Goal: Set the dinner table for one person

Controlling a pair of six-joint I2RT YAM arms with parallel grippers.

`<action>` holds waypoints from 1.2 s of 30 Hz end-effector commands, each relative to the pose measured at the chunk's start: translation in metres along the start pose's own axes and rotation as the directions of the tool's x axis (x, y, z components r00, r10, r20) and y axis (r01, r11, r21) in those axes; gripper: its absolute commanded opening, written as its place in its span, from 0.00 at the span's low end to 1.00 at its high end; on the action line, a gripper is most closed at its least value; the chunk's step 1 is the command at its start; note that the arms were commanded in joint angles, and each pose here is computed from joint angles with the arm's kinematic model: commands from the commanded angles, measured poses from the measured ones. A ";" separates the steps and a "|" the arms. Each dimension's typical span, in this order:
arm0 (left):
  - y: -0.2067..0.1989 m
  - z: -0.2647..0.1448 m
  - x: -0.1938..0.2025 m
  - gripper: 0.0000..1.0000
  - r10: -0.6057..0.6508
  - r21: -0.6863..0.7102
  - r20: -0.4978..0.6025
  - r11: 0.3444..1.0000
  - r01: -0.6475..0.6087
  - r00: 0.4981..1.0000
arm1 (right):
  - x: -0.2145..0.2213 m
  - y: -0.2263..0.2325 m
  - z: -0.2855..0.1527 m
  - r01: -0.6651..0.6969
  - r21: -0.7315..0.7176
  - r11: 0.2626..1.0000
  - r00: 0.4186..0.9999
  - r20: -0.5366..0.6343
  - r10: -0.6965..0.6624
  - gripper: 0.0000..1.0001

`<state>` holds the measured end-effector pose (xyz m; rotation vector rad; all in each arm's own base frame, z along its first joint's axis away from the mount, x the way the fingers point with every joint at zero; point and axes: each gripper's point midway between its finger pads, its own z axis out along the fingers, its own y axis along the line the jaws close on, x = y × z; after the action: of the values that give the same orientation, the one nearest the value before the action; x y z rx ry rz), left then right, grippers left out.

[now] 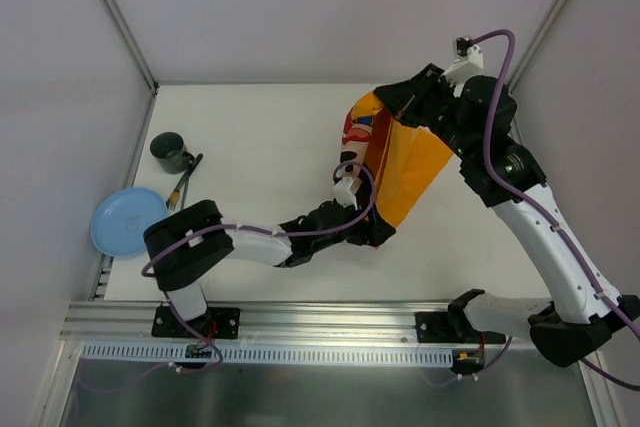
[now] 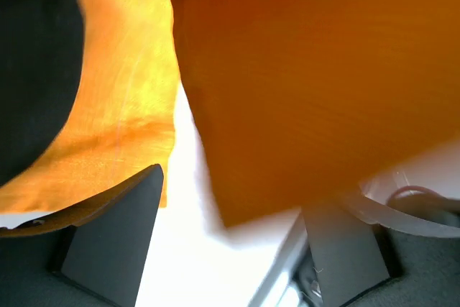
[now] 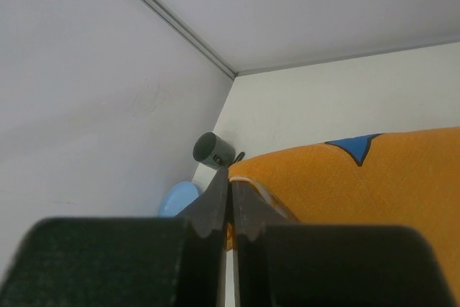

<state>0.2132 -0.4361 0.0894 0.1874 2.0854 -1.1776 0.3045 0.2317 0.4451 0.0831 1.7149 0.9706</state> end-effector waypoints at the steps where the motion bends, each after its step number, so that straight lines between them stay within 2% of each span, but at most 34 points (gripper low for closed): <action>1: -0.018 -0.032 -0.025 0.76 0.097 -0.022 0.093 0.995 -0.095 0.991 | -0.018 0.003 -0.002 0.018 -0.018 1.000 0.999 0.036 -0.017 0.00; 3: -0.024 -0.051 -0.037 0.76 0.109 -0.057 0.133 0.993 -0.102 0.985 | -0.018 0.002 0.000 0.017 -0.017 1.000 0.999 0.029 -0.017 0.00; 9: 0.002 -0.101 -0.048 0.76 0.215 -0.248 0.177 0.954 -0.168 0.961 | -0.012 -0.006 0.008 0.015 0.001 1.000 1.000 0.010 -0.015 0.00; 19: 0.080 -0.112 -0.021 0.76 0.258 -0.533 0.130 0.832 -0.152 0.957 | -0.011 -0.016 0.017 0.012 0.020 1.000 1.000 -0.002 -0.012 0.00; 22: 0.089 -0.101 -0.014 0.77 0.295 -0.556 0.109 0.810 -0.188 0.949 | -0.012 -0.016 0.017 0.012 0.020 1.000 1.000 -0.002 -0.012 0.00; 24: 0.084 -0.091 -0.016 0.77 0.291 -0.538 0.134 0.824 -0.177 0.947 | -0.013 -0.017 0.017 0.012 0.021 1.000 1.000 -0.001 -0.012 0.00; 27: 0.089 -0.075 -0.007 0.77 0.310 -0.541 0.114 0.816 -0.202 0.944 | -0.012 -0.020 0.017 0.011 0.026 1.000 1.000 -0.001 -0.011 0.00; 36: 0.085 -0.036 0.013 0.77 0.292 -0.463 0.128 0.863 -0.203 0.948 | -0.011 -0.026 0.016 0.014 0.035 0.999 1.000 -0.007 -0.013 0.00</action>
<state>0.2221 -0.3387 0.0268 0.1163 2.0638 -0.4238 0.3361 0.2202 0.4101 0.1276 1.8178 0.9077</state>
